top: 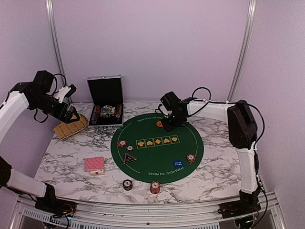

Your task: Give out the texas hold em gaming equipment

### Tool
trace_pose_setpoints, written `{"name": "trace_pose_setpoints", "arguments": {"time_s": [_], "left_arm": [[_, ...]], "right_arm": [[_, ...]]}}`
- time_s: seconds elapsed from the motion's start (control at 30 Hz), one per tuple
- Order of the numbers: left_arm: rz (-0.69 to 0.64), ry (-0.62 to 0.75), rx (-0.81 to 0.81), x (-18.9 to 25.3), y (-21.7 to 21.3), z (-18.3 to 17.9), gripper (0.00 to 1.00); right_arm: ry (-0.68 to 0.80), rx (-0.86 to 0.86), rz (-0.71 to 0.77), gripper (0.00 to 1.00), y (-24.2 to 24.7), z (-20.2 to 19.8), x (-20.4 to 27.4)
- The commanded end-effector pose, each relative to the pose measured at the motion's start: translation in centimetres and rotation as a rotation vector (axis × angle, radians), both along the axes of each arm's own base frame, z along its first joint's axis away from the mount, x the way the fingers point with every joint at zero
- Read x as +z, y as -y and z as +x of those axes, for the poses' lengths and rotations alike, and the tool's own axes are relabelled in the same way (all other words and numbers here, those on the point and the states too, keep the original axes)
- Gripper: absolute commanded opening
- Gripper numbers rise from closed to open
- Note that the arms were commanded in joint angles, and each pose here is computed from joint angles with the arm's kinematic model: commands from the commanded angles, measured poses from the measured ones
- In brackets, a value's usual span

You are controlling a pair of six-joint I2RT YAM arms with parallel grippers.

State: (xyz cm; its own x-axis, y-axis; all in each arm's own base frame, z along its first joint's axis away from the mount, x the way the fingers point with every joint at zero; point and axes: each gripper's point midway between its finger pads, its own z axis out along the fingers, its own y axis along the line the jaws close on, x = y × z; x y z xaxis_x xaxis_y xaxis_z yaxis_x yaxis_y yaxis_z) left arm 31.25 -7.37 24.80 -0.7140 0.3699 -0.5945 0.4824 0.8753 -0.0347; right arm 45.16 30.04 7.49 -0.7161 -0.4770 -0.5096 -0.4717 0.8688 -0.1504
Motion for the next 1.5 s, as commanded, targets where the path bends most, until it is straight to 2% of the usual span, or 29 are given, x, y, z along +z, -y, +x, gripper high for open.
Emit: {"name": "trace_pose_setpoints", "arguments": {"time_s": [0.0,0.3,0.43,0.53,0.67,0.87,0.97,1.17,1.47], "left_arm": [[0.004,0.005,-0.015,0.7,0.1,-0.5,0.99],[0.005,-0.012,-0.02,0.1,0.2,-0.4,0.99],[0.003,-0.015,-0.023,0.0,0.2,-0.4,0.99],[0.005,-0.014,-0.021,0.0,0.2,-0.4,0.99],[0.001,-0.009,-0.023,0.2,0.3,-0.5,0.99],[-0.003,-0.006,-0.023,0.3,0.3,-0.6,0.99],[-0.002,-0.003,-0.021,0.4,0.3,-0.6,0.99],[-0.002,0.003,-0.018,0.6,0.2,-0.7,0.99],[0.006,-0.003,-0.016,0.3,0.1,-0.8,0.99]], "right_arm": [[0.037,-0.114,-0.011,0.07,2.8,3.8,-1.0],[0.016,-0.195,-0.022,0.08,6.2,6.3,-3.7],[0.011,-0.206,-0.031,0.11,6.6,6.6,-4.2],[0.004,-0.203,-0.024,0.23,6.5,6.5,-4.1],[0.014,-0.204,-0.015,0.47,6.5,6.5,-3.1],[0.068,-0.2,0.026,0.63,6.1,6.9,0.9],[0.104,-0.171,0.05,0.65,5.0,6.2,3.5],[0.146,0.006,0.083,0.71,-1.7,-0.1,7.6],[0.031,0.389,0.156,0.81,-13.1,-16.4,7.8]]}}
